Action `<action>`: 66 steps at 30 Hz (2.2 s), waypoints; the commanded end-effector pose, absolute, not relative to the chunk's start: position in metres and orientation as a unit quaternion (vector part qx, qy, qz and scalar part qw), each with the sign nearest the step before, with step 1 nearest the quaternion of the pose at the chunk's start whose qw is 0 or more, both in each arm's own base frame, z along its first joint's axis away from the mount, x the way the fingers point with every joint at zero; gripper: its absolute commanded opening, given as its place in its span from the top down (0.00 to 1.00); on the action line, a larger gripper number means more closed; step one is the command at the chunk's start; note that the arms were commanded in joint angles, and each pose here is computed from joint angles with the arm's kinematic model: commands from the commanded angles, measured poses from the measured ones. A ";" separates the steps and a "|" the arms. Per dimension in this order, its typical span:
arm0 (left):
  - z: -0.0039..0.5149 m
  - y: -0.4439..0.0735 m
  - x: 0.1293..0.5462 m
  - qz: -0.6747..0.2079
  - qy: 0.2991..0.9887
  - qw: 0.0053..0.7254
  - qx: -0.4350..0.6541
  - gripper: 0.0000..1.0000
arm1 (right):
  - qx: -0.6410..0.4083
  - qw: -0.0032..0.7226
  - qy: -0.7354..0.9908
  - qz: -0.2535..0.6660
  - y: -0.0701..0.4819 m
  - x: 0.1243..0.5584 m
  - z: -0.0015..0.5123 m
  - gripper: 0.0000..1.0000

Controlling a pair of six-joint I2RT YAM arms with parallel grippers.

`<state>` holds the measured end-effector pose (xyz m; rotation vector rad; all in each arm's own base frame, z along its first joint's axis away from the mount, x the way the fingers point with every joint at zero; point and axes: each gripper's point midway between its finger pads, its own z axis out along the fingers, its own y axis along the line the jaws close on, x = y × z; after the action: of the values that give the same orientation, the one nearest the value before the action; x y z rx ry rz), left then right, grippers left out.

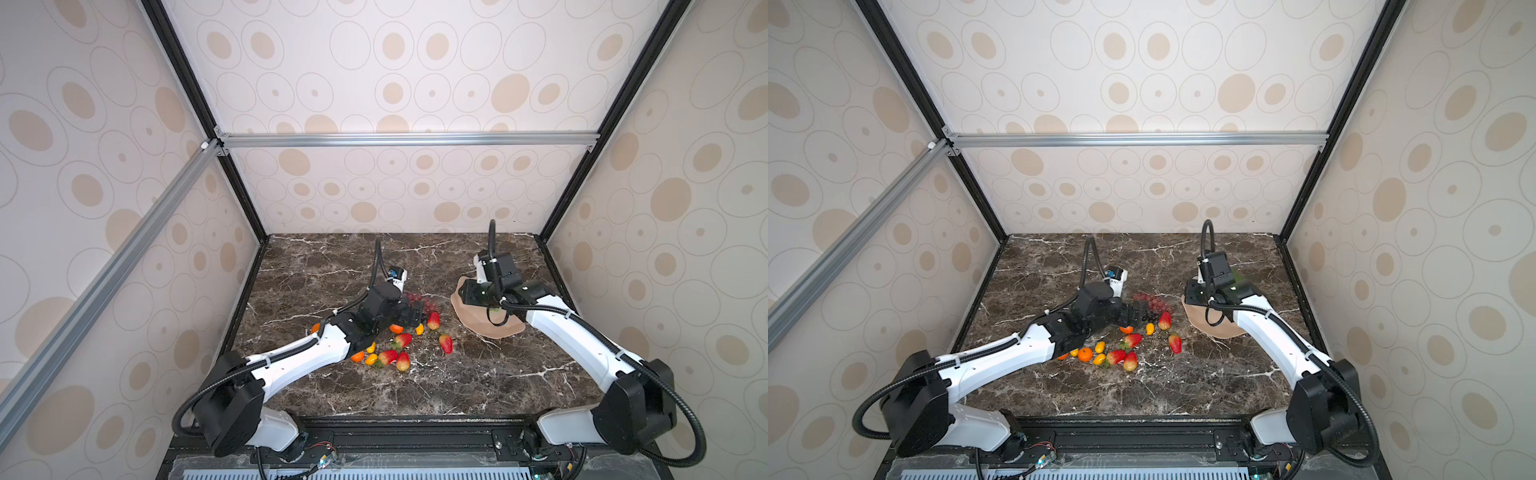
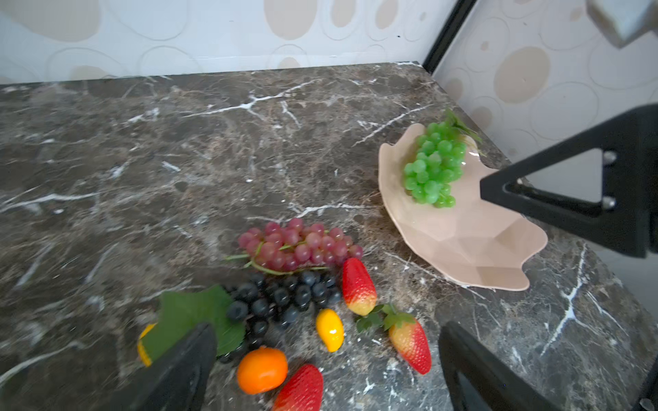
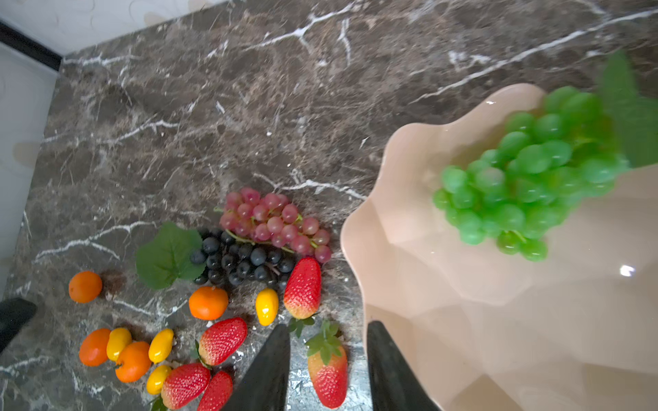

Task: Place and organize the fake fruits in the fruit bowl
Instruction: 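Move the right gripper back over the fruit pile while the left arm withdraws, then lower the right gripper onto the dark grapes beside the red grapes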

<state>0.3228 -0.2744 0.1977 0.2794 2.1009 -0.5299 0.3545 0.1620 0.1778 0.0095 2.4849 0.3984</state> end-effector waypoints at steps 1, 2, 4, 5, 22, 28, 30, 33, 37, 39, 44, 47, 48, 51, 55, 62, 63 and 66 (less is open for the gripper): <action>0.213 -0.248 0.323 -0.229 0.843 0.483 0.062 0.02 | -0.043 0.312 0.939 0.137 0.188 0.362 0.180 0.62; 0.212 -0.240 0.322 -0.230 0.843 0.483 0.053 0.02 | -0.057 0.310 0.939 0.135 0.198 0.362 0.179 0.62; 0.209 -0.223 0.319 -0.233 0.843 0.484 0.033 0.02 | -0.088 0.303 0.940 0.132 0.219 0.363 0.176 0.62; 0.208 -0.215 0.317 -0.234 0.843 0.484 0.024 0.02 | -0.102 0.301 0.939 0.131 0.228 0.364 0.176 0.63; 0.178 -0.114 0.306 -0.269 0.832 0.474 -0.104 0.02 | -0.318 0.205 0.910 0.170 0.384 0.339 0.152 0.84; 0.168 -0.089 0.304 -0.275 0.828 0.468 -0.143 0.02 | -0.352 0.163 0.900 0.199 0.418 0.321 0.140 0.87; 0.165 -0.082 0.303 -0.279 0.826 0.466 -0.153 0.02 | -0.357 0.154 0.901 0.195 0.424 0.319 0.134 0.88; 0.161 -0.075 0.303 -0.288 0.822 0.463 -0.165 0.02 | -0.361 0.141 0.903 0.186 0.431 0.319 0.123 0.88; 0.161 -0.066 0.303 -0.293 0.817 0.465 -0.177 0.02 | -0.360 0.128 0.908 0.172 0.437 0.322 0.107 0.88; 0.161 -0.064 0.304 -0.295 0.816 0.465 -0.177 0.02 | -0.359 0.122 0.911 0.163 0.437 0.324 0.101 0.88; 0.160 -0.062 0.304 -0.293 0.816 0.465 -0.179 0.02 | -0.356 0.115 0.920 0.118 0.429 0.334 0.082 0.88; 0.158 -0.061 0.303 -0.292 0.817 0.463 -0.179 0.02 | -0.354 0.129 0.923 0.077 0.421 0.347 0.079 0.88; 0.158 -0.061 0.303 -0.291 0.817 0.464 -0.180 0.02 | -0.353 0.134 0.924 0.060 0.418 0.351 0.078 0.88; 0.156 -0.061 0.303 -0.291 0.818 0.463 -0.179 0.02 | -0.349 0.148 0.925 0.024 0.408 0.361 0.077 0.88; 0.155 -0.061 0.303 -0.291 0.819 0.461 -0.178 0.02 | -0.349 0.152 0.925 -0.005 0.402 0.367 0.074 0.88; 0.154 -0.063 0.303 -0.295 0.820 0.458 -0.174 0.03 | -0.348 0.151 0.925 -0.030 0.397 0.373 0.066 0.88; 0.153 -0.063 0.303 -0.295 0.821 0.458 -0.174 0.02 | -0.349 0.152 0.924 -0.032 0.397 0.374 0.065 0.87; 0.152 -0.064 0.302 -0.300 0.820 0.456 -0.174 0.03 | -0.350 0.156 0.923 -0.038 0.397 0.377 0.064 0.85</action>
<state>0.2990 -0.0647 0.1454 -0.4357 2.0534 -0.7212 0.3763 0.4040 0.0675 -0.9771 2.6438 -0.0314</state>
